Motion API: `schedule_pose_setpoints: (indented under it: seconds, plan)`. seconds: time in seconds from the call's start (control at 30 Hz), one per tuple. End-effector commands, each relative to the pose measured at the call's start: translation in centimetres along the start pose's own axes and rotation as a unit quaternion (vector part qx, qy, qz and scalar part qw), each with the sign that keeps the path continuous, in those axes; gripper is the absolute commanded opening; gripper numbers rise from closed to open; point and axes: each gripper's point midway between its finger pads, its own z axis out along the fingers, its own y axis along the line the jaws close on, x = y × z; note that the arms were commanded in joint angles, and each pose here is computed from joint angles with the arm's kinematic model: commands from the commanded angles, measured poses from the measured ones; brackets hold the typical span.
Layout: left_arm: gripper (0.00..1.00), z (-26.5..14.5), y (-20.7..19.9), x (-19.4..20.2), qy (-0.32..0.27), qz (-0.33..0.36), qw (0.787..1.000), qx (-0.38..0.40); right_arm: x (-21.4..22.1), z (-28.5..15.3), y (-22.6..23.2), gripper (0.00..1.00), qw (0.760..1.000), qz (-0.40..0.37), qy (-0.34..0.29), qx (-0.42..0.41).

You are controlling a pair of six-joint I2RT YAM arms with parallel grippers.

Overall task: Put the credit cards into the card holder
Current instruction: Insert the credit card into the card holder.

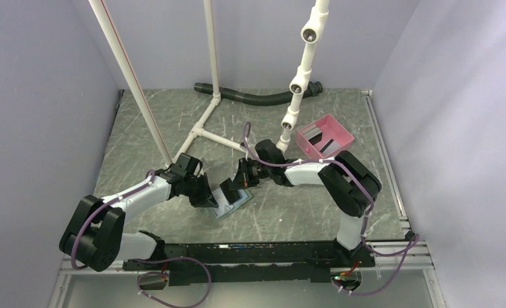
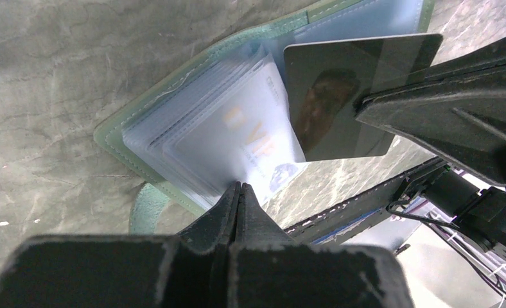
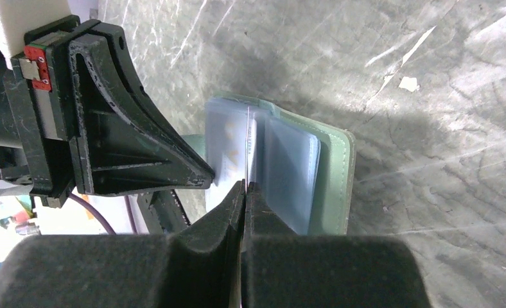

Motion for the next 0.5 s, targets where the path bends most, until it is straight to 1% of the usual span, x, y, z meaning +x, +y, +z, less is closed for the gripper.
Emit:
schedule_pose_setpoints:
  seconds: [0.0, 0.47]
  plan:
    - [0.0, 0.2, 4.9, 1.3, 0.007, 0.003, 0.995, -0.101, 0.4, 0.2, 0.6, 0.0, 1.0, 0.002, 0.004, -0.024]
    - [0.0, 0.2, 4.7, 1.2, 0.005, 0.001, 0.995, -0.096, 2.1, -0.2, -0.7, 0.0, 0.998, 0.045, 0.03, 0.018]
